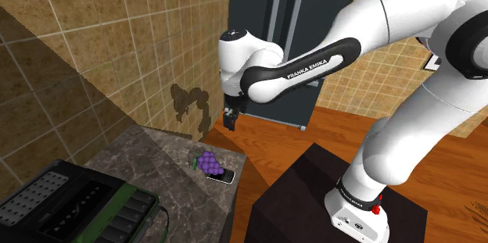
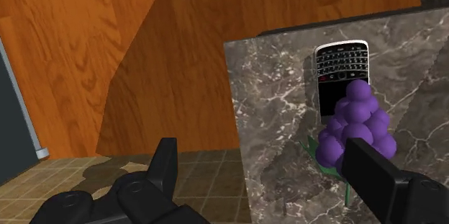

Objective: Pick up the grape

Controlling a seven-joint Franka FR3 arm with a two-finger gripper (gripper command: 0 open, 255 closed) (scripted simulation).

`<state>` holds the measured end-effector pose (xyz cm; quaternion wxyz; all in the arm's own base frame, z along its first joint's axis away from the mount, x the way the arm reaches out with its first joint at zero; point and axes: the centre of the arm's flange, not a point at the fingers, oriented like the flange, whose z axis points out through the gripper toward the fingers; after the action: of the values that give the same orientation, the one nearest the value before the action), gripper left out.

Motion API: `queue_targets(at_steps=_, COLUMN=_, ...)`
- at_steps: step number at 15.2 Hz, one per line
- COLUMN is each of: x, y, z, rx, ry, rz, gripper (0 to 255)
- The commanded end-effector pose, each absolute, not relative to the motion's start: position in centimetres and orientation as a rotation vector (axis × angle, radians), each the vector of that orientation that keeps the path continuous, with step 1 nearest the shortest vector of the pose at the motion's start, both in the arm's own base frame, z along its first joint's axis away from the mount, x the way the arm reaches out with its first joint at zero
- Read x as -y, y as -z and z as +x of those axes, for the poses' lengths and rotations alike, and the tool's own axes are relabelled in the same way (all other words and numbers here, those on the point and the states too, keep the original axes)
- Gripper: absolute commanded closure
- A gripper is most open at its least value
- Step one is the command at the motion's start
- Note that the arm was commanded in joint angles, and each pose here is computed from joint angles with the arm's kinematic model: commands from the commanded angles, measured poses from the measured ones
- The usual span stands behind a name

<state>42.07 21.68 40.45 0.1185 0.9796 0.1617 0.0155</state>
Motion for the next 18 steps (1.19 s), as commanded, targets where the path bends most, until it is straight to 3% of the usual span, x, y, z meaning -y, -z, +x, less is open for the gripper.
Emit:
queue_targets(at_steps=1, x=-23.6, y=-38.6, z=42.9, rx=-0.534, ry=-0.060, rz=2.841, gripper=0)
queue_targets(at_steps=18, x=-35.2, y=-25.1, z=45.3, rx=-0.876, ry=-0.135, rz=2.667, gripper=0)
